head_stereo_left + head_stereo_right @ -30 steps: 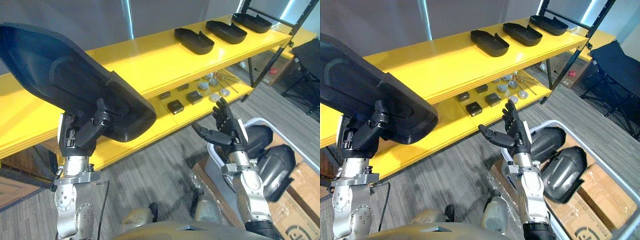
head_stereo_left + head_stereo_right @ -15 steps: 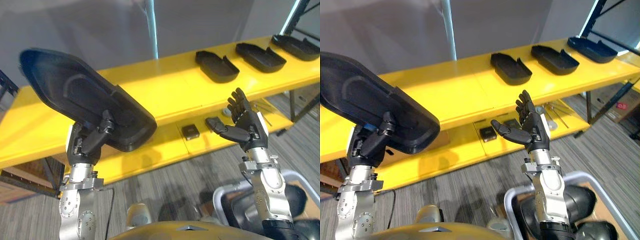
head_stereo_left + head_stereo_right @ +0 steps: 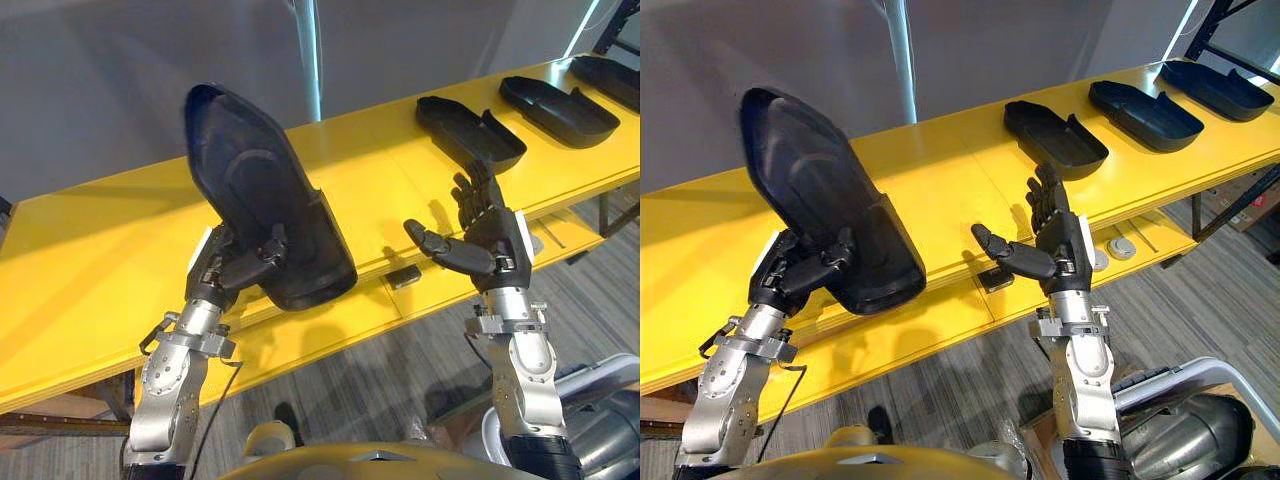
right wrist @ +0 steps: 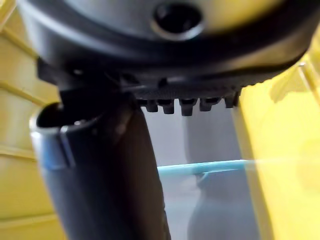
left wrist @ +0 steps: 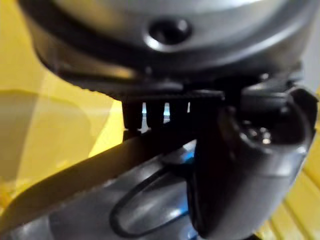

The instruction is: Walk over and take three plastic housings, then place them on the shelf

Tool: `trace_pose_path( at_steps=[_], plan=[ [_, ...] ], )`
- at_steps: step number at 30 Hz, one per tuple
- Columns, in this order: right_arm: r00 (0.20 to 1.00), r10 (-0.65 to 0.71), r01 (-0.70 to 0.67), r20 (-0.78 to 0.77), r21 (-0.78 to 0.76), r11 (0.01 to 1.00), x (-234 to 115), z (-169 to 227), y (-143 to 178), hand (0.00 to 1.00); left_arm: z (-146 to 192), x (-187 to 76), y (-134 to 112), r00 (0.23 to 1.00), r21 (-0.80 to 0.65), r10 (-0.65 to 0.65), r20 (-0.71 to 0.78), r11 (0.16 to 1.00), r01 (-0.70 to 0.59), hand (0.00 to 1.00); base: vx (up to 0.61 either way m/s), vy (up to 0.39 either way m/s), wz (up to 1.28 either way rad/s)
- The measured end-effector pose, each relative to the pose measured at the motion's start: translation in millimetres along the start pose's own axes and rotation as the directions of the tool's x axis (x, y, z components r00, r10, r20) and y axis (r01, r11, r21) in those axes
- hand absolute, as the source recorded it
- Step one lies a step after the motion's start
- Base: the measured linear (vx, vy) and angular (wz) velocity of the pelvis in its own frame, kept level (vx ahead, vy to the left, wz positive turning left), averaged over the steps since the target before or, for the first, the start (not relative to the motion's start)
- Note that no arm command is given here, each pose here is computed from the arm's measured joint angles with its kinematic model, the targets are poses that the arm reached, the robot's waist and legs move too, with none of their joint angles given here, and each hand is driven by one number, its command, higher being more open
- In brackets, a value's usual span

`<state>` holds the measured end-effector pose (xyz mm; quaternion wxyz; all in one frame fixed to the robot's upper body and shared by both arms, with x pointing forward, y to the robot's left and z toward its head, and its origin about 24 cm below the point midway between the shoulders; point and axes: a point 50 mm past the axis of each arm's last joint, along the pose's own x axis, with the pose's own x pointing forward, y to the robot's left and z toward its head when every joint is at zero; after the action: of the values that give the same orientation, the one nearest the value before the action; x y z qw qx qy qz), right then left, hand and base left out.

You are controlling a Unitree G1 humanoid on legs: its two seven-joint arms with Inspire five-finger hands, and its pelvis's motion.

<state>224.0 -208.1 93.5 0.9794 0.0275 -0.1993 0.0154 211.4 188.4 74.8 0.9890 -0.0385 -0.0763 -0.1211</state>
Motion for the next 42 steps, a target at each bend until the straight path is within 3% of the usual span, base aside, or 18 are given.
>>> trace_pose_path(
  at_steps=[4,9,16,18,23,29,35,42],
  plan=[
    [1.0,0.014,-0.014,0.003,-0.009,1.0,0,3,0,1.0,2,19,-3,0.998,0.026,-0.058,-0.024,0.998,0.059,0.0,-0.01,-0.031,-0.2],
    [0.996,0.086,-0.086,-0.008,-0.048,0.995,1,9,-2,1.0,7,67,2,0.994,0.209,-0.087,-0.069,0.973,0.1,0.0,-0.06,-0.009,-0.28],
    [0.961,0.233,-0.223,-0.151,0.084,0.971,-17,-13,24,1.0,1,113,21,0.988,0.242,0.044,-0.148,0.97,-0.007,0.0,-0.11,-0.05,-0.27],
    [0.932,0.308,-0.281,-0.192,0.153,0.947,-29,-22,40,1.0,-2,136,29,0.969,0.232,0.128,-0.213,0.97,-0.078,0.0,-0.09,-0.077,-0.36],
    [0.924,0.323,-0.288,-0.204,0.184,0.94,-29,-24,43,1.0,-2,145,39,0.949,0.234,0.19,-0.253,0.963,-0.13,0.0,-0.02,0.008,-0.07],
    [0.872,0.412,-0.346,-0.263,0.264,0.9,-36,-33,60,1.0,0,149,64,0.875,0.196,0.381,-0.3,0.922,-0.334,0.0,-0.05,0.008,-0.08],
    [0.873,0.421,-0.357,-0.245,0.268,0.895,-30,-29,67,1.0,30,163,81,0.794,0.16,0.555,-0.249,0.832,-0.531,0.0,-0.05,0.01,-0.01],
    [0.878,0.441,-0.386,-0.184,0.273,0.881,-23,-15,81,1.0,58,167,95,0.745,0.101,0.64,-0.187,0.767,-0.633,0.0,-0.01,0.002,0.03]
  ],
)
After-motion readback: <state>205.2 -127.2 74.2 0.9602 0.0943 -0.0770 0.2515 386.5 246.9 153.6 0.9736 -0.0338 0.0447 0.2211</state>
